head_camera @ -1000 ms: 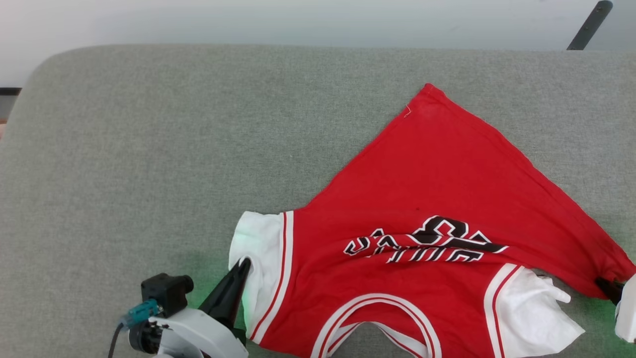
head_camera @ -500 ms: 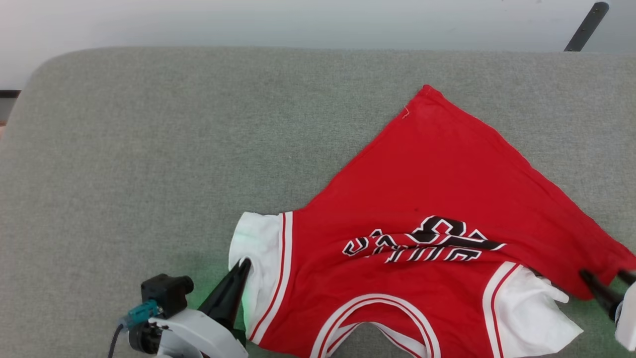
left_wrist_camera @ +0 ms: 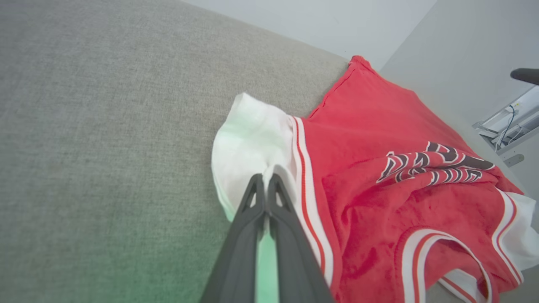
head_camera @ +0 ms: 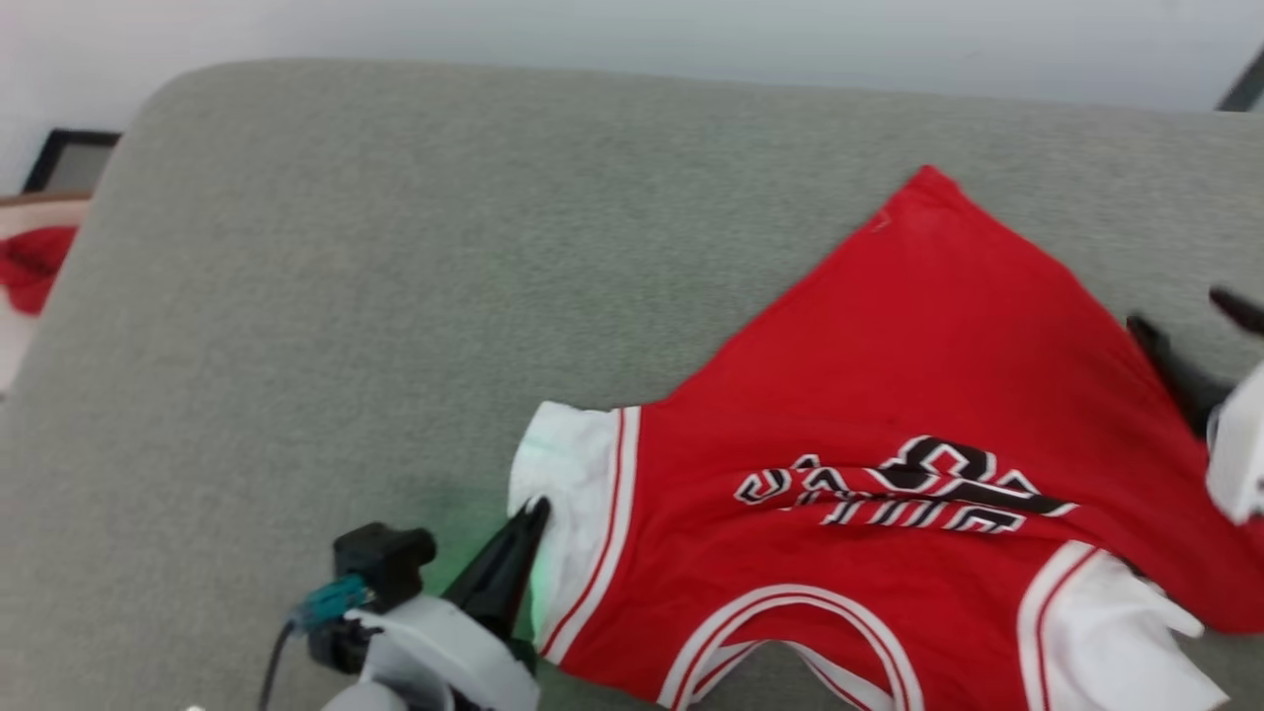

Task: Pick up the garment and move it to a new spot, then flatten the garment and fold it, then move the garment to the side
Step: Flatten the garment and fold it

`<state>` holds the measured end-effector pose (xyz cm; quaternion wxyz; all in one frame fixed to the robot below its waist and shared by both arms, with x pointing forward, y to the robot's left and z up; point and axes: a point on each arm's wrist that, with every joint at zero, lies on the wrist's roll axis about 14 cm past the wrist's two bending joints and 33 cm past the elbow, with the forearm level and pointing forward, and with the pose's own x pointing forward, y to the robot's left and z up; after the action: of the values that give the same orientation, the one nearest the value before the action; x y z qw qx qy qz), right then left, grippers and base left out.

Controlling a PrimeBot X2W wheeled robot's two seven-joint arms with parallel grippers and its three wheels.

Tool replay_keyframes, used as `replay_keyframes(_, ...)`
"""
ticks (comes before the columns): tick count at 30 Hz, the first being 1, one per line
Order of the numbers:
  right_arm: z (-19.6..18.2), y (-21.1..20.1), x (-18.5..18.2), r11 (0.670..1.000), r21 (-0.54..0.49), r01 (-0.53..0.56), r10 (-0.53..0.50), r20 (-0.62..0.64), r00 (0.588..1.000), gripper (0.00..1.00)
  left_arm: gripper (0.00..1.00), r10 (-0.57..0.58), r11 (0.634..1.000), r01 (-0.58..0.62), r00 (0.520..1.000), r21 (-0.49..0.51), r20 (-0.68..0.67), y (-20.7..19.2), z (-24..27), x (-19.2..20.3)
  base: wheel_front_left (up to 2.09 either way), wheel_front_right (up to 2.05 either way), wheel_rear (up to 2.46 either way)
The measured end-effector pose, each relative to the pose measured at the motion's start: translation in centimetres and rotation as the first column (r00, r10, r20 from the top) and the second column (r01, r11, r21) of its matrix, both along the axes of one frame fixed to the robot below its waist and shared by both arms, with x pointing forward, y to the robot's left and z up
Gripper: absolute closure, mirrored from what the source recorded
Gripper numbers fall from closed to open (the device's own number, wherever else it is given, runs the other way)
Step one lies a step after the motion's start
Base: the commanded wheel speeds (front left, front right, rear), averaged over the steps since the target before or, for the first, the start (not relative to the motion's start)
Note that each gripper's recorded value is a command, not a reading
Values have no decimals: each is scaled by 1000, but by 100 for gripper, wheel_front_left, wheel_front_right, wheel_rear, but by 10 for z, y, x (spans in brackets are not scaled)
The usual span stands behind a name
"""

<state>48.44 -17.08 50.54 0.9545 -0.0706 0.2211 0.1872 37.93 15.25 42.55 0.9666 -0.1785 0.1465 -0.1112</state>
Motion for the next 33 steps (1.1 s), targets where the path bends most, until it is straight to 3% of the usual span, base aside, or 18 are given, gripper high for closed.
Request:
replay_keyframes(6, -1, 35, 47, 995, -28, -91, 91, -15, 996, 0, 100, 8, 1000, -8, 1000, -15, 5, -2, 1, 2, 0, 0, 0)
replay_keyframes(10, -17, 57, 74, 989, -62, -133, 127, -88, 988, 0, 100, 23, 1000, -23, 1000, -20, 1, 0, -2, 2, 0, 0, 0)
replay_keyframes(18, -50, 78, 118, 975, -148, -163, 128, -222, 967, 0, 100, 50, 998, -51, 999, -24, -17, 3, -10, 3, 0, 0, 0)
replay_keyframes(33, -118, 95, 140, 955, -219, -200, 77, -467, 881, 0, 100, 115, 993, -116, 990, -10, -80, 18, -30, -2, 0, 0, 0)
